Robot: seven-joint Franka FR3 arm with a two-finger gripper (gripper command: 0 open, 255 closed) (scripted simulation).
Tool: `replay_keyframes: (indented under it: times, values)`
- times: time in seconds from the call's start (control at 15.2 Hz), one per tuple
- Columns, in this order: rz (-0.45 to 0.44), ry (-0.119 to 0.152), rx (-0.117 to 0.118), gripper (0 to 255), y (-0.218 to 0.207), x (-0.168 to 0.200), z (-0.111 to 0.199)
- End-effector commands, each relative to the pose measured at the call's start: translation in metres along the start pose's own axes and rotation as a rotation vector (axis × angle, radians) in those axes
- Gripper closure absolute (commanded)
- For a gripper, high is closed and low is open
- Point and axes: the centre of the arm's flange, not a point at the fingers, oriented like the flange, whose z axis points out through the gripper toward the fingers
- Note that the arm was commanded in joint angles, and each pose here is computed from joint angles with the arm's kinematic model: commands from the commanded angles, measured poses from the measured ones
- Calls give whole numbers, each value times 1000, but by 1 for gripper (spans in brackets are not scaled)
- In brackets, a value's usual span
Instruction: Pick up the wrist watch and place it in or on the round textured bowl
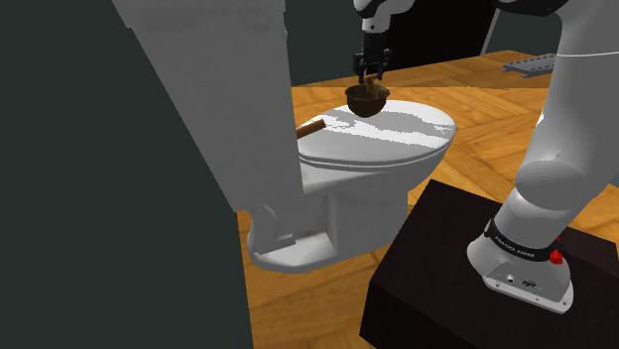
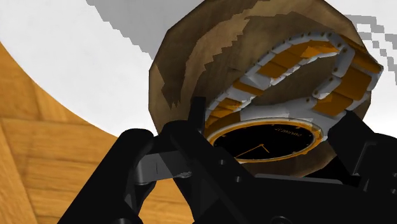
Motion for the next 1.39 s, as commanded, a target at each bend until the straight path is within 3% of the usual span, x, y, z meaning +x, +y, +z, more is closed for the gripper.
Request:
replay_keyframes:
  times: [0.0,0.4,0.46,0.79,1.06,1.32]
  values:
    - [0,1,0,255,1,-1,4]
    - [0,1,0,255,1,-1,4]
    - [0,1,0,0,1,-1,4]
    - [0,1,0,0,1,-1,4]
    - [0,1,0,0,1,-1,-46]
    - [0,1,0,0,1,-1,-46]
